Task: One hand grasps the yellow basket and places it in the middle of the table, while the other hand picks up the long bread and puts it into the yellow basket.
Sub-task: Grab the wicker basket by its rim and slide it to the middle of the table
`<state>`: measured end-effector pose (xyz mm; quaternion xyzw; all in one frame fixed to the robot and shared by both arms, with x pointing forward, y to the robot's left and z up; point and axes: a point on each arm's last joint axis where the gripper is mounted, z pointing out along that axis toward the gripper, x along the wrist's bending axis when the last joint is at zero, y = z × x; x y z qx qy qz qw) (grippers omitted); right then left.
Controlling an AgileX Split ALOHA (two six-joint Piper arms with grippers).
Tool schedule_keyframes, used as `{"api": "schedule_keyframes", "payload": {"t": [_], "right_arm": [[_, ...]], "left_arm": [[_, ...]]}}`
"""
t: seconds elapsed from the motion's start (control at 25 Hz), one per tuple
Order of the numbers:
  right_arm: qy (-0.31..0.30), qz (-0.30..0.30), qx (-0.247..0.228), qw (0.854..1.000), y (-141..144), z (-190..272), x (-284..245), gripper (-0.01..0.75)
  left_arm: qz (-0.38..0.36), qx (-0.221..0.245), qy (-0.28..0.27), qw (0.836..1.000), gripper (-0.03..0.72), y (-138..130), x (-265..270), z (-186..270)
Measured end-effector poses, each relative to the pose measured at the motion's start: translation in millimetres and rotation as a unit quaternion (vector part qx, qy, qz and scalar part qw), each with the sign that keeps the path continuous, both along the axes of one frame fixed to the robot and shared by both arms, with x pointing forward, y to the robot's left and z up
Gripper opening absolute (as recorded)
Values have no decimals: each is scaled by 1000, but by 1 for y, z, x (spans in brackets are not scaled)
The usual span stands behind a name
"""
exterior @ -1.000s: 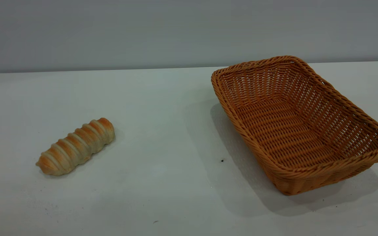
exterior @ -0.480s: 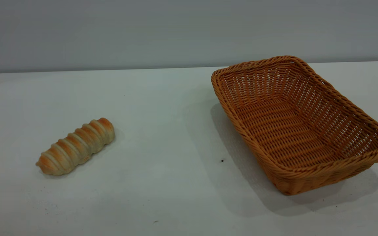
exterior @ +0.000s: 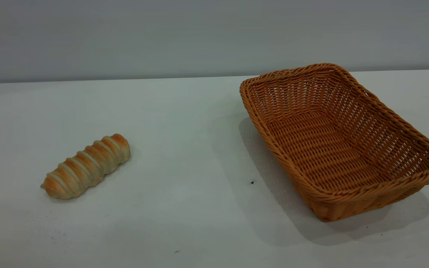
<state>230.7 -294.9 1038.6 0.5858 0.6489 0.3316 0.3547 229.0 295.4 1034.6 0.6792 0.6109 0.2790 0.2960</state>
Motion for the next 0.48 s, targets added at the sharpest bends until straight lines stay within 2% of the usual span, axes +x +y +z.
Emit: {"api": "schedule_keyframes", "payload": {"t": [0.48], "right_arm": [[0,38,14,999,2,0,0,345]], "left_arm": [[0,-1,0,1000,241,0,0,0]]}}
